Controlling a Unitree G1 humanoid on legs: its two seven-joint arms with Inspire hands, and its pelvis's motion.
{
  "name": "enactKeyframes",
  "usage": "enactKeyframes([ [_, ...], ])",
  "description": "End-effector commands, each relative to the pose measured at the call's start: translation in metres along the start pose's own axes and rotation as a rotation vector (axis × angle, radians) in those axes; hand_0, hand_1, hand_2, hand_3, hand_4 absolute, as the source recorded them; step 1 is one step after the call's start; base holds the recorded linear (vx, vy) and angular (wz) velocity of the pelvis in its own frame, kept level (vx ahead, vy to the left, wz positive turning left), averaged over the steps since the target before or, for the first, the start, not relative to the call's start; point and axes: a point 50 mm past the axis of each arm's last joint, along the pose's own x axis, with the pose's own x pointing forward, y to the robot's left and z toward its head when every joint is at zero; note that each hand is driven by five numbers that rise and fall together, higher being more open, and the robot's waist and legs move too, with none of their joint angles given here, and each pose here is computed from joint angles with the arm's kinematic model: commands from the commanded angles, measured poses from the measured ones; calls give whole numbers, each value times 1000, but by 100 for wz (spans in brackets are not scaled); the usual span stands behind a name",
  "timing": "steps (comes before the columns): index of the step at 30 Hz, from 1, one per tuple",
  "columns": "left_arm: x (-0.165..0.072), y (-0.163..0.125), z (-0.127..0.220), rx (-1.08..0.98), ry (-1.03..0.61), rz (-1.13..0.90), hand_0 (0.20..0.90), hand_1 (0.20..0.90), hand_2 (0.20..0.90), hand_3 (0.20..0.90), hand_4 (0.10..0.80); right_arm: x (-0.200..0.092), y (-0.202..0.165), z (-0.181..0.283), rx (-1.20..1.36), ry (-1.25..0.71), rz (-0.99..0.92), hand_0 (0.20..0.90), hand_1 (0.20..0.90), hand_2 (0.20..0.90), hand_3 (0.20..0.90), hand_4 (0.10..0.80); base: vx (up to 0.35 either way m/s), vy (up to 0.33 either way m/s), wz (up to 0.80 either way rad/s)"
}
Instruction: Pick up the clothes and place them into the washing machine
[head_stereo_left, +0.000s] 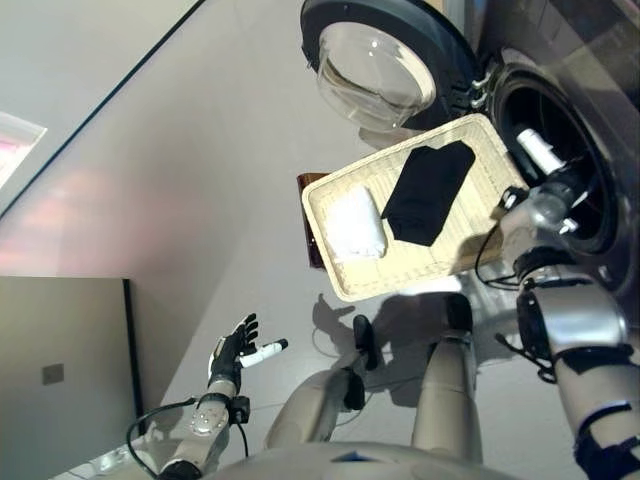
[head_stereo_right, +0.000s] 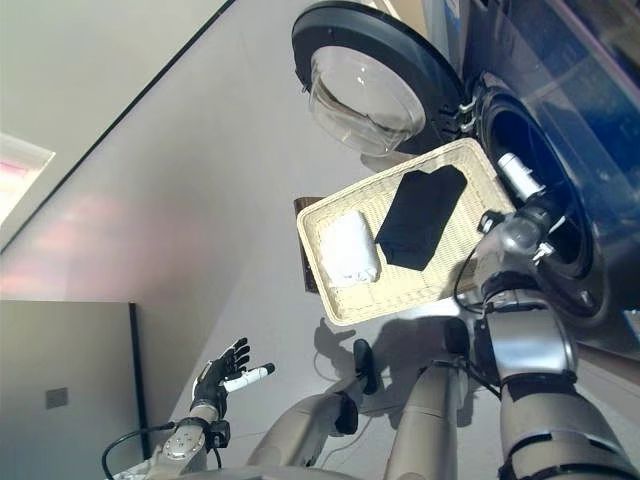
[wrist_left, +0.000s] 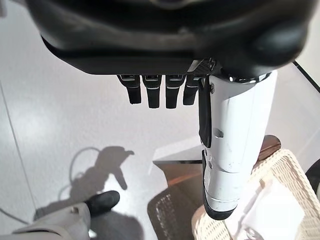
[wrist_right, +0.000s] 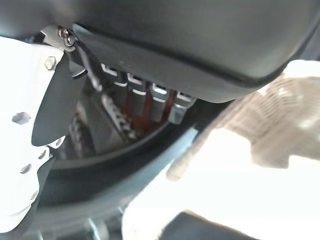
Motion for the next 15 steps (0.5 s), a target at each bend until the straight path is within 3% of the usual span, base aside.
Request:
enactKeyframes([
  [1, -1, 50, 5, 30, -24, 169, 900, 900, 900, 900, 800, 0, 9, 20, -148, -147, 72, 900, 900, 900, 900, 800, -15, -15, 7],
  [7, 0, 63, 14, 38, -56, 215, 900, 900, 900, 900, 800, -1, 7, 7, -421, -148, 55, 900, 900, 900, 900, 800, -38, -17, 8],
  [15, 0, 75, 42, -27, -198, 283, 900, 900, 900, 900, 800, -3, -8, -15, -520, -79, -52, 900, 900, 900, 900, 800, -31, 5, 13],
])
